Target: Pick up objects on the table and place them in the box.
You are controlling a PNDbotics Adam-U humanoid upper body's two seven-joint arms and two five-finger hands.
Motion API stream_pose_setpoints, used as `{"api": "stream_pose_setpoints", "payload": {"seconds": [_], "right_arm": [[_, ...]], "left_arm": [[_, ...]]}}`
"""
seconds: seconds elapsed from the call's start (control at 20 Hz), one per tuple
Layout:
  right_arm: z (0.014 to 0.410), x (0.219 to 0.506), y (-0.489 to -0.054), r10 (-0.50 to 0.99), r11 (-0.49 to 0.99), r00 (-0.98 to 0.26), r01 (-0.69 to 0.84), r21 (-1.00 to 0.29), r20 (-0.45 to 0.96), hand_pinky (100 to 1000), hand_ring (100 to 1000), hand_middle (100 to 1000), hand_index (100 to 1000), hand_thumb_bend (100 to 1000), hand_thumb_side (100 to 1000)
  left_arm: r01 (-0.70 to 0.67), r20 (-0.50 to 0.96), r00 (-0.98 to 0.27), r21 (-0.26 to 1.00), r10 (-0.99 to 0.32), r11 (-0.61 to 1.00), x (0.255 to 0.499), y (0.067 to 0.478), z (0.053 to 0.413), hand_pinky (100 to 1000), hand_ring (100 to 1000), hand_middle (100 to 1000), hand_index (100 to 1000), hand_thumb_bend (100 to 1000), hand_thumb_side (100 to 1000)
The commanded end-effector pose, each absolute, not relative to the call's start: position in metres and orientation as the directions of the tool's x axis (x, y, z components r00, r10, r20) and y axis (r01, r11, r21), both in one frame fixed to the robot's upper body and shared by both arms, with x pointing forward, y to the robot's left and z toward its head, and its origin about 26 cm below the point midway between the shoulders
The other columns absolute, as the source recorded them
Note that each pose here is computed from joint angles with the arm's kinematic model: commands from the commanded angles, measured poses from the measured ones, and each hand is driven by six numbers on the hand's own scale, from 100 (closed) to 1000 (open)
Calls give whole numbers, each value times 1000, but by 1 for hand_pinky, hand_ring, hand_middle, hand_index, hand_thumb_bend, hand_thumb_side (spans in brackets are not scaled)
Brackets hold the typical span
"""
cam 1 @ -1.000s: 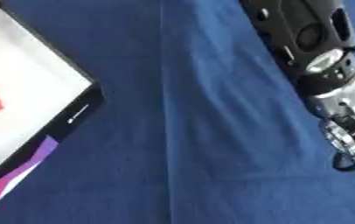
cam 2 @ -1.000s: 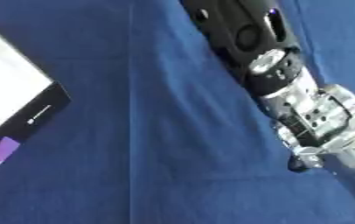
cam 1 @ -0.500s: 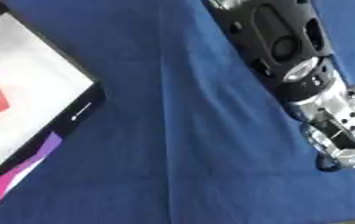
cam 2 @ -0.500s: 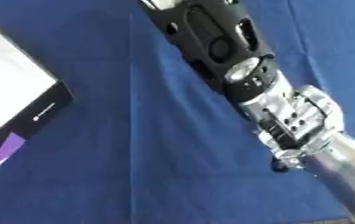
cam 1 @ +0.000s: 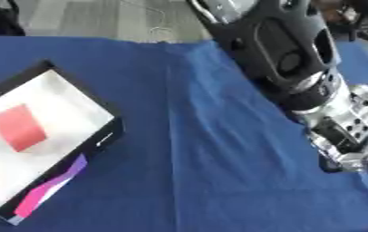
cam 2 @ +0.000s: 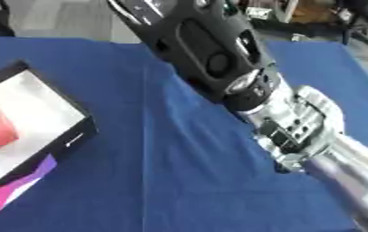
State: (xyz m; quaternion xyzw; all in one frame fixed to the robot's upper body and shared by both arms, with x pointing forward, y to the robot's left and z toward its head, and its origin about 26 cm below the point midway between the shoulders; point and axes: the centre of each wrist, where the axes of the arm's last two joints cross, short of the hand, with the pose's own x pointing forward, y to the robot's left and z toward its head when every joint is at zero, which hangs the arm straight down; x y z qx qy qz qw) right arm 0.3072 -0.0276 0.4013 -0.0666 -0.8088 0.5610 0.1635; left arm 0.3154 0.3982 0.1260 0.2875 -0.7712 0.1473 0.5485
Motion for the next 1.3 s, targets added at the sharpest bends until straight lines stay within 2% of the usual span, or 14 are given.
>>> {"api": "stream_pose_setpoints", "payload": {"seconds": [0.05, 0.5, 0.55, 0.6, 0.7, 1.3], "right_arm": [[409, 301, -32, 293, 361, -942, -52, -931, 166, 827, 657, 537, 684, 100, 100], [378, 341, -28, 411, 341, -880, -92, -935, 237, 824, 650, 531, 682, 100, 100], [372, 345, -27, 421, 334, -874, -97, -938, 241, 823, 648, 530, 681, 100, 100], [366, 349, -26, 431, 327, -868, -104, -939, 246, 823, 648, 529, 681, 100, 100], [356, 355, -25, 447, 321, -857, -111, -940, 255, 821, 646, 528, 680, 100, 100], [325, 366, -22, 465, 292, -835, -171, -941, 296, 815, 637, 523, 677, 100, 100]], "left_arm": [[-606, 919, -252, 95, -303, 790, 315, 402, 136, 808, 780, 724, 842, 673, 605], [-612, 923, -247, 89, -296, 786, 315, 403, 134, 807, 779, 723, 842, 677, 605], [-618, 923, -247, 86, -297, 782, 314, 404, 134, 807, 779, 723, 842, 650, 635], [-625, 922, -247, 84, -298, 776, 314, 406, 134, 807, 779, 723, 842, 677, 605], [-640, 921, -248, 78, -301, 764, 312, 409, 134, 807, 779, 723, 842, 677, 605], [-714, 925, -215, 69, -312, 696, 304, 431, 128, 808, 778, 722, 842, 680, 603]]}}
